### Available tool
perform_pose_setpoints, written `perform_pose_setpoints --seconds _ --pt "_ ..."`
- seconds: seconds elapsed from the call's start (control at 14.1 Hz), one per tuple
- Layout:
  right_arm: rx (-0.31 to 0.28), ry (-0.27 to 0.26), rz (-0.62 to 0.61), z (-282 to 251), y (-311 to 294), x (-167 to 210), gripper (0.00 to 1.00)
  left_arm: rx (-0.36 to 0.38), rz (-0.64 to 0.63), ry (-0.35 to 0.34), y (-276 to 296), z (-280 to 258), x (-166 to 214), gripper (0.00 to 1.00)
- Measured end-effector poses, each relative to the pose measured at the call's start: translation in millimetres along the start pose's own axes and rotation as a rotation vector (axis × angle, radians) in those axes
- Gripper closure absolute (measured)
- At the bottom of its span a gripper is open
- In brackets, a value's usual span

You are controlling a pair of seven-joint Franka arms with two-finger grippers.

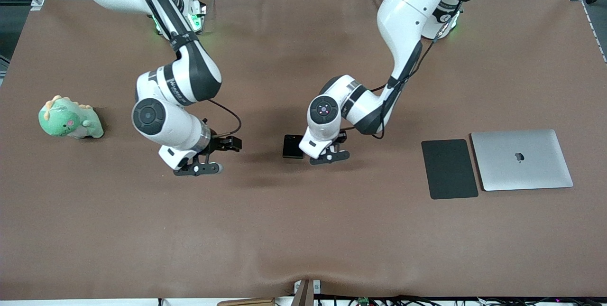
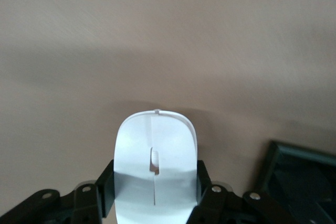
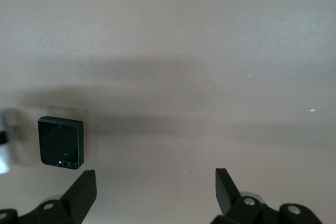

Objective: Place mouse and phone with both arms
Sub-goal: 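Carry the mouse to the pad while the right gripper grasps the phone, then lower the mouse onto the grey pad and open the left gripper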

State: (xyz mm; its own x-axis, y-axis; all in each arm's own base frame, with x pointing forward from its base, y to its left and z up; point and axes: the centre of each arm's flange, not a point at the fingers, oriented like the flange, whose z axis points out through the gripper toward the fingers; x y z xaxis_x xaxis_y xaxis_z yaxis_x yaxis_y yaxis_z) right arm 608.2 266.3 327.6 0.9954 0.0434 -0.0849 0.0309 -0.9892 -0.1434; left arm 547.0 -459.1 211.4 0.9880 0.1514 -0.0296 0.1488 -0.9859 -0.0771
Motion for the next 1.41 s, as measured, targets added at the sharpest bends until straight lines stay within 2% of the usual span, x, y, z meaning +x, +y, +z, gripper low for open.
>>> perform_pose_setpoints --seconds 0.28,0.49,0.71,0.99,1.2,1.41 --pt "0.005 0.043 0.023 30.1 -26.9 0.2 0.00 0.025 0.029 0.029 -69.2 -36.3 63.8 0.39" --pt "-0.001 0.041 0.016 63.6 -69.4 -9.9 0.00 0.023 0.073 0.024 -154.4 -50.7 117.8 0.39" --pt "-0.004 0.045 -0.001 89.2 -90.8 -7.2 0.00 0.019 0.091 -0.001 -253.1 -58.3 153.8 0.39" --pt "-0.003 0.048 0.024 108.0 -117.6 -9.2 0.00 0.007 0.126 -0.062 -356.9 -38.0 173.5 0.39" --pt "-0.001 0.052 0.061 120.7 -144.0 -19.2 0.00 0.009 0.128 -0.084 -375.1 -14.9 170.9 0.39" --pt "-0.015 0.069 0.101 139.5 -164.0 -27.7 0.00 0.024 0.151 -0.056 -379.5 16.9 165.9 0.39"
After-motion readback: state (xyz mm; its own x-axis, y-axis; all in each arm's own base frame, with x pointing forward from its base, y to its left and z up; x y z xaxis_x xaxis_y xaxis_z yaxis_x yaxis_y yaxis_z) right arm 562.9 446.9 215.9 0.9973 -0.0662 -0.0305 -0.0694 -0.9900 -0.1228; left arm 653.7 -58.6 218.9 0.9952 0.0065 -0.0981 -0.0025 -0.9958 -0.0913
